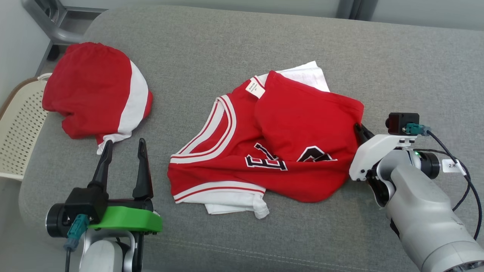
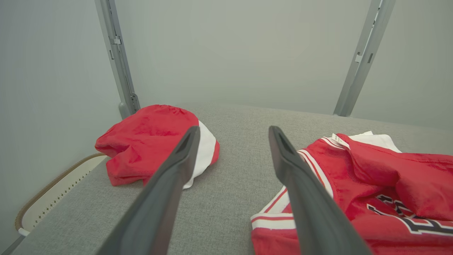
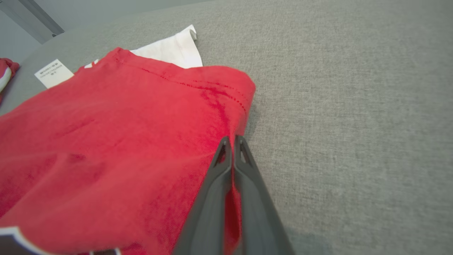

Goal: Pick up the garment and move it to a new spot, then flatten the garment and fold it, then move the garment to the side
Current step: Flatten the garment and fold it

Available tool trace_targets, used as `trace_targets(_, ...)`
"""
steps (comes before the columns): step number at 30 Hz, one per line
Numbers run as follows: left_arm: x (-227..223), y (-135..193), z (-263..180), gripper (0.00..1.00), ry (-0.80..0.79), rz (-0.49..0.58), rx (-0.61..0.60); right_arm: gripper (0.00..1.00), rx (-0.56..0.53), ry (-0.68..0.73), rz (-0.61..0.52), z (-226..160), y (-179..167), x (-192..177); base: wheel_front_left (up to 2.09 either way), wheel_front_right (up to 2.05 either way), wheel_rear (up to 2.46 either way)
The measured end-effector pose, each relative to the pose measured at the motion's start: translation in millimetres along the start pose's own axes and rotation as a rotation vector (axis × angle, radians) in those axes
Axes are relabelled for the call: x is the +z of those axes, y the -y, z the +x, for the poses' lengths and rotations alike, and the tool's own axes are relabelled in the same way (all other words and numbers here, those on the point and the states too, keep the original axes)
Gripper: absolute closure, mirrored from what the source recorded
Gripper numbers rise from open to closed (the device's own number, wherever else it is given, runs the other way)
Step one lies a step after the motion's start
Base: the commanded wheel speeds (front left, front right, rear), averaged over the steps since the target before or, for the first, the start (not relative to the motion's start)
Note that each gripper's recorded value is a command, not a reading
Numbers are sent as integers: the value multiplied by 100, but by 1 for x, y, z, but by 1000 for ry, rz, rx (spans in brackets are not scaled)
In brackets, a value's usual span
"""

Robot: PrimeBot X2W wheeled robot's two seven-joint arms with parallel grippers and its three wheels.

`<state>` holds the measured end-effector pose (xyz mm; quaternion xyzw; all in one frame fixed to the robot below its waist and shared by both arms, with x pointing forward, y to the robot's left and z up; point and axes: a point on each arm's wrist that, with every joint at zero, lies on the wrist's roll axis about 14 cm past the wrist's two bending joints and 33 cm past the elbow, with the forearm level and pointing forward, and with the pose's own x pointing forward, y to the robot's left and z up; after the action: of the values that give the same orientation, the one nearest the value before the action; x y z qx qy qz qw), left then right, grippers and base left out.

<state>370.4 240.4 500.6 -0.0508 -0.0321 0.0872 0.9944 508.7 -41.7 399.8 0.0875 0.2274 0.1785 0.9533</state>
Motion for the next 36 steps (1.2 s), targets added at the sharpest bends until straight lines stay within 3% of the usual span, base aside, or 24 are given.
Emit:
trace_targets(6,3,5,2,0,10,-6,-11,100,-28,112,-23,-8,17,24,0,0,0)
trace_targets(14,1,20,3,0,8,-28,-50,100,-154,224,-61,-41,79,54,0,0,0)
trace_targets(19,1,30,5,0,11,-39,-76,100,-189,297,-101,-62,95,69,0,0,0)
trace_targets(28,0,39,5,0,8,-50,-96,100,-81,392,-255,-66,42,89,0,0,0)
trace_targets(36,-2,34,0,0,-1,-54,-84,100,86,320,-282,-52,-30,59,0,0,0)
